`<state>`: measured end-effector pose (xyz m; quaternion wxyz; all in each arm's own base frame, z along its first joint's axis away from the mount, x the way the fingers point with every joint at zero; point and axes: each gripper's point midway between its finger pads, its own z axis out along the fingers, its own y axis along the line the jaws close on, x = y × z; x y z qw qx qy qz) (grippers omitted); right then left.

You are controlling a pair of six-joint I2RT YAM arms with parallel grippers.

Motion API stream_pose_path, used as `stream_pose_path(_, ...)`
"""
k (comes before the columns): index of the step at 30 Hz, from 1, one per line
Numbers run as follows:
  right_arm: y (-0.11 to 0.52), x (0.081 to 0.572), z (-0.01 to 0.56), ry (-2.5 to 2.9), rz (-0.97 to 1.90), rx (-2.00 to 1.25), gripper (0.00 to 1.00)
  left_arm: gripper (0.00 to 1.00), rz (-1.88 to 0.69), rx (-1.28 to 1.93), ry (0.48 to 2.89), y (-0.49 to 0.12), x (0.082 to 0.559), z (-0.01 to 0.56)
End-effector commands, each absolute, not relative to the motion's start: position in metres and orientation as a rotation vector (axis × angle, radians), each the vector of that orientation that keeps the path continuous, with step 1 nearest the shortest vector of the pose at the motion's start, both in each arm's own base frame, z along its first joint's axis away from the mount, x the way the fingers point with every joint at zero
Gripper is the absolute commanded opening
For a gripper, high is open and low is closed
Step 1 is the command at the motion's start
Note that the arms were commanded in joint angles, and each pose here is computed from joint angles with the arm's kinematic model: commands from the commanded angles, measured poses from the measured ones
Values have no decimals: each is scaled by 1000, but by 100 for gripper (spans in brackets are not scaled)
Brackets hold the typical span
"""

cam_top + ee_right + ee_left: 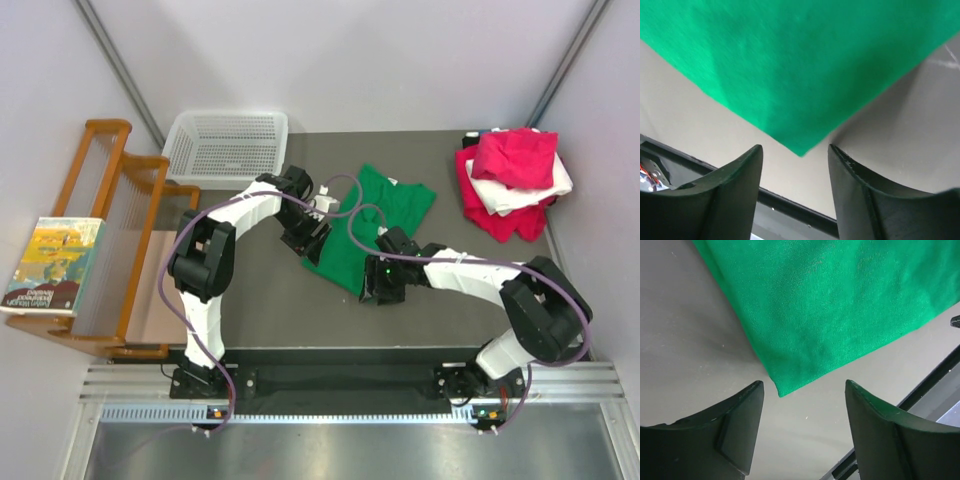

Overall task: Fold and stack the t-shirts
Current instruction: Fold the tshirt

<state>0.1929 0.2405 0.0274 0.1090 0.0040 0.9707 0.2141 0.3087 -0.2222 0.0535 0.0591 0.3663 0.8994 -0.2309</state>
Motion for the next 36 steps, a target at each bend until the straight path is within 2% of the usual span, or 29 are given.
stream_pose_path(1,260,213,42,2778,664,-46,52,68,-716,1099,2662,-231,318,58)
stream_pose_path(3,260,216,43,2772,652,-42,50,65,-717,1090,2664,-231,318,57)
stream_pose_path(6,259,218,42,2769,638,-40,40,61,-716,1078,2675,-231,316,51)
stream_pose_path(7,259,218,42,2770,639,-36,34,59,-715,1074,2679,-230,316,49)
stream_pose_path(10,258,217,41,2775,637,-27,25,57,-743,1064,2697,-232,312,44)
stream_pose_path(19,255,211,42,2788,638,-17,25,55,-754,1070,2722,-234,307,35)
stream_pose_path(25,255,208,40,2797,651,-4,24,40,-746,1085,2759,-231,298,27)
stream_pose_path(27,255,207,40,2801,651,-2,24,30,-738,1098,2769,-228,294,26)
stream_pose_path(29,254,206,39,2806,649,0,20,23,-735,1100,2766,-227,293,27)
stream_pose_path(30,254,206,39,2805,652,0,17,15,-738,1098,2767,-227,293,27)
stream_pose_path(33,252,204,39,2814,641,4,0,0,-732,1100,2760,-228,294,31)
stream_pose_path(36,248,202,44,2808,632,7,0,0,-719,1109,2747,-227,297,38)
